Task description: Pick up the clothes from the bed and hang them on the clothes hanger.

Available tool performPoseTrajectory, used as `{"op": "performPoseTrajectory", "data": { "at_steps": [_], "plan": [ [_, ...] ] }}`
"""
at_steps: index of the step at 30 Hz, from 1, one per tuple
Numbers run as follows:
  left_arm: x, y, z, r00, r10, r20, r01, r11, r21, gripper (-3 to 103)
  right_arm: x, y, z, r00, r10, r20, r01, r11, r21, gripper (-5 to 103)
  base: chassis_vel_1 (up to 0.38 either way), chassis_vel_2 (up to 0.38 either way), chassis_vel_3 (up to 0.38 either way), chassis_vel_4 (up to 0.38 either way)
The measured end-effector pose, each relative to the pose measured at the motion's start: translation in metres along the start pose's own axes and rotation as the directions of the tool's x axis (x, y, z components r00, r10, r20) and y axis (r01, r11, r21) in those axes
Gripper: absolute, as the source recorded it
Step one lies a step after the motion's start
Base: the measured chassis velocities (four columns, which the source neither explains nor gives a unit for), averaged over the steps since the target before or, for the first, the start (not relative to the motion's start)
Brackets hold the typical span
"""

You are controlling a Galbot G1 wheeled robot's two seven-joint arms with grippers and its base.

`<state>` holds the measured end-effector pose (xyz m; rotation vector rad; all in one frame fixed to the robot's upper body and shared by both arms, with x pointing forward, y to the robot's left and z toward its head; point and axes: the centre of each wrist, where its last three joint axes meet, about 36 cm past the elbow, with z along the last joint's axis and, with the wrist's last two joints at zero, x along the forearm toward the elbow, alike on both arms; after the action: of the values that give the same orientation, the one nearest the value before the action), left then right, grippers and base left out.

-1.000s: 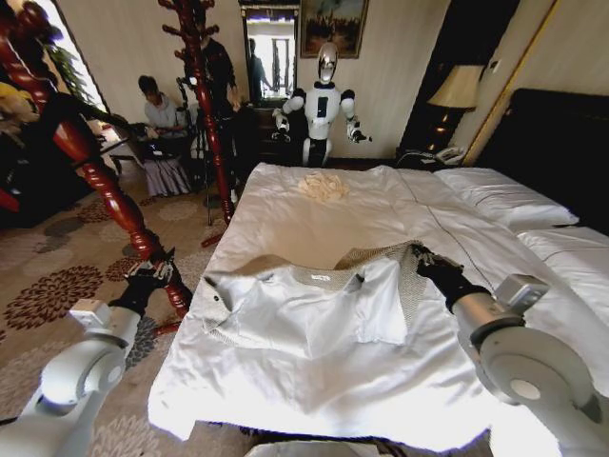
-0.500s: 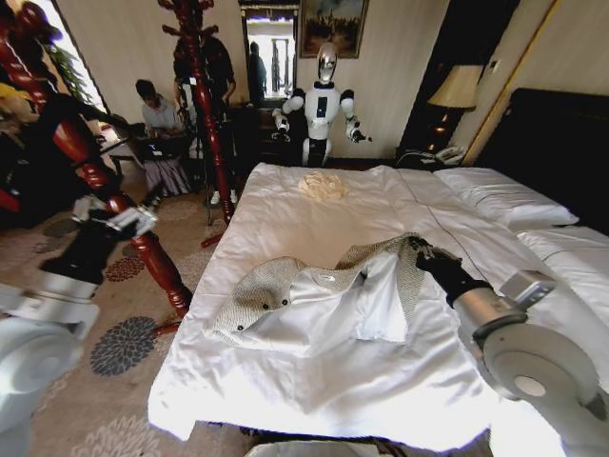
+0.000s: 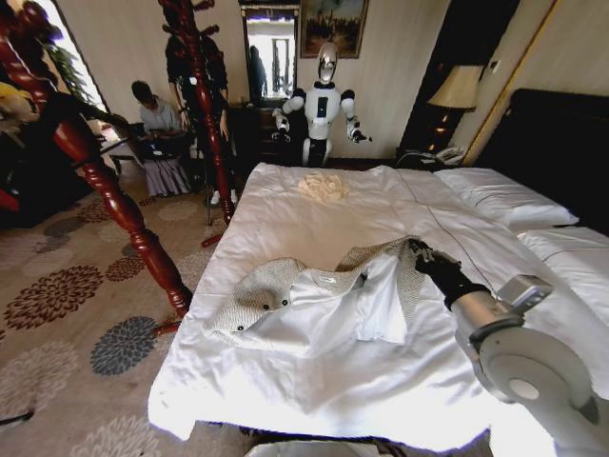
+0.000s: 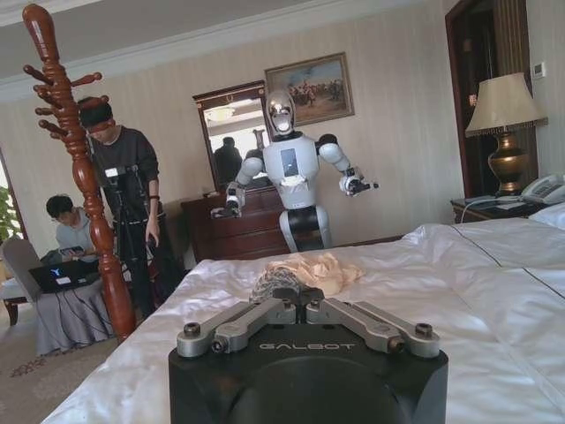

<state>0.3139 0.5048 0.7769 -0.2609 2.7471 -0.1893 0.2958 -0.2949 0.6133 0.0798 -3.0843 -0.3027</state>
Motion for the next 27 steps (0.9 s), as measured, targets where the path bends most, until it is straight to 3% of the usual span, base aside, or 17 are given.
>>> {"op": "performPoseTrajectory", "data": {
  "at_steps": [6,7,8,12,22,27],
  "plan": [
    [-0.035,0.003,-0.017,0.987,0.011,-0.161,-0.014,1.0,-0.02,100,0.0,0.001,0.001,1.0,0.006,-0.007,-0.006,1.0,0.003,1,0.0,0.0,0.0,0.0],
    [-0.035,0.003,-0.017,0.987,0.011,-0.161,-0.014,1.0,-0.02,100,0.0,0.001,0.001,1.0,0.006,-0.007,-0.006,1.0,0.003,1,0.0,0.0,0.0,0.0],
    [-0.045,0.002,-0.021,0.977,0.016,-0.212,-0.023,0.999,-0.031,100,0.0,0.001,0.001,1.0,0.007,-0.01,-0.007,1.0,0.004,1,0.0,0.0,0.0,0.0],
    [-0.064,-0.01,-0.023,0.948,0.033,-0.318,-0.048,0.998,-0.038,100,0.001,0.0,0.002,1.0,0.015,-0.016,-0.015,1.0,0.004,1,0.0,0.0,0.0,0.0],
    [-0.072,-0.031,-0.029,0.92,0.03,-0.39,-0.08,0.99,-0.112,100,0.0,0.003,0.004,1.0,0.008,-0.022,-0.008,1.0,0.006,1,0.0,0.0,0.0,0.0],
    [-0.072,-0.035,-0.026,0.897,-0.025,-0.442,-0.047,0.987,-0.152,100,0.0,0.003,0.005,1.0,0.013,-0.023,-0.013,1.0,0.009,1,0.0,0.0,0.0,0.0]
  ]
}}
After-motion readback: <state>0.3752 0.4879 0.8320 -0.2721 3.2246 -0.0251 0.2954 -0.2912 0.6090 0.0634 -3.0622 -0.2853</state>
